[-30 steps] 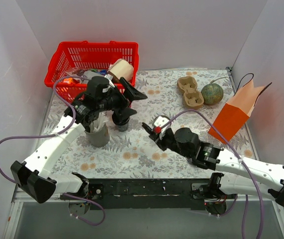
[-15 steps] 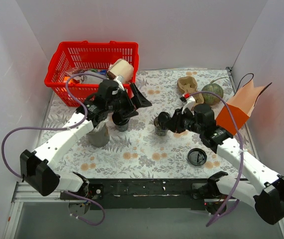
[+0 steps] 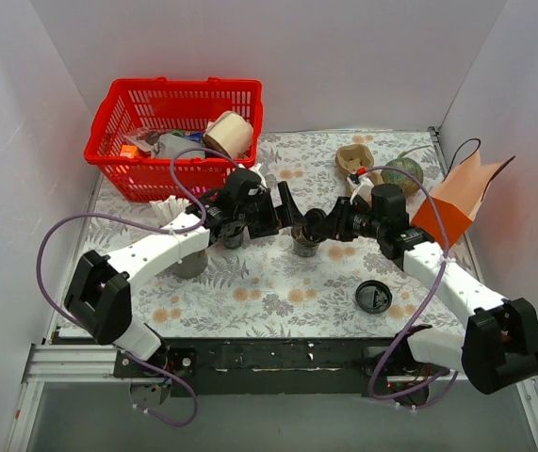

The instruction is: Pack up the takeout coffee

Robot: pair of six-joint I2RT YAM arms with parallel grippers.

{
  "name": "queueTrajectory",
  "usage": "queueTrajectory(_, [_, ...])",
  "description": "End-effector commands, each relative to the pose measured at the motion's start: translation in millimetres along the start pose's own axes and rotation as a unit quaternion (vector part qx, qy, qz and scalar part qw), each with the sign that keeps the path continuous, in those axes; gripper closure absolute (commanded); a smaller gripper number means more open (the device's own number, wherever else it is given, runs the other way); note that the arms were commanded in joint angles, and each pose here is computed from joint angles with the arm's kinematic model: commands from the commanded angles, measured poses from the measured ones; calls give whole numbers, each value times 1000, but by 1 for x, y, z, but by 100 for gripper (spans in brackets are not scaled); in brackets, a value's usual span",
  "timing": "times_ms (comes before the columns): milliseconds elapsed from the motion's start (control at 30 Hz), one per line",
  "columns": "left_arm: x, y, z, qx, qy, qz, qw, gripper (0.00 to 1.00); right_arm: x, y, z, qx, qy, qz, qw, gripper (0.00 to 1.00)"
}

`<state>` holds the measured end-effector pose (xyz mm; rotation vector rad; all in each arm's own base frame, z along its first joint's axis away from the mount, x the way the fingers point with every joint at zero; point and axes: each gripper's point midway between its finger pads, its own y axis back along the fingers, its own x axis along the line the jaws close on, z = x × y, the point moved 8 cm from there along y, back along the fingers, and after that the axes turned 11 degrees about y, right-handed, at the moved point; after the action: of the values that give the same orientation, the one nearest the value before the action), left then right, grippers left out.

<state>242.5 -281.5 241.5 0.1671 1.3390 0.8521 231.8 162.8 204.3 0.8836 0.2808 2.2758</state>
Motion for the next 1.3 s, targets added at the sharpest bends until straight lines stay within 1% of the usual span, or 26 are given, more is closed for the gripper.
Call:
queueTrajectory(0, [5, -11, 8, -28, -4, 4, 1000, 2, 6, -3, 23, -30, 8, 27, 999, 70])
queueTrajectory(167, [11, -23, 7, -17, 14, 9, 1000, 2, -1, -10, 21, -13, -11, 31, 999, 68])
queueTrajectory(267, [14, -28, 8, -21, 28, 11, 999, 2, -4, -11, 22, -15, -17, 27, 999, 64])
queueTrajectory(467, [25, -39, 9, -13, 53, 24, 998, 2, -14, -15, 20, -11, -21, 5, 1000, 62])
queueTrajectory(667, [28, -43, 11, -14, 60, 29, 998, 2, -21, -19, 17, 0, -30, -6, 1000, 62])
queueTrajectory(733, [29, -44, 10, -14, 64, 32, 997, 2, -23, -18, 16, 3, -28, -16, 999, 60])
queueTrajectory(767, [31, -45, 10, -14, 66, 35, 997, 2, -24, -16, 18, -3, -25, -26, 999, 57])
queueTrajectory(1067, [30, -56, 13, -10, 66, 39, 997, 2, -23, -8, 27, -29, -6, -59, 998, 45])
queueTrajectory(1267, [28, -64, 19, -16, 71, 41, 996, 2, -27, -10, 30, -32, -2, -76, 997, 44])
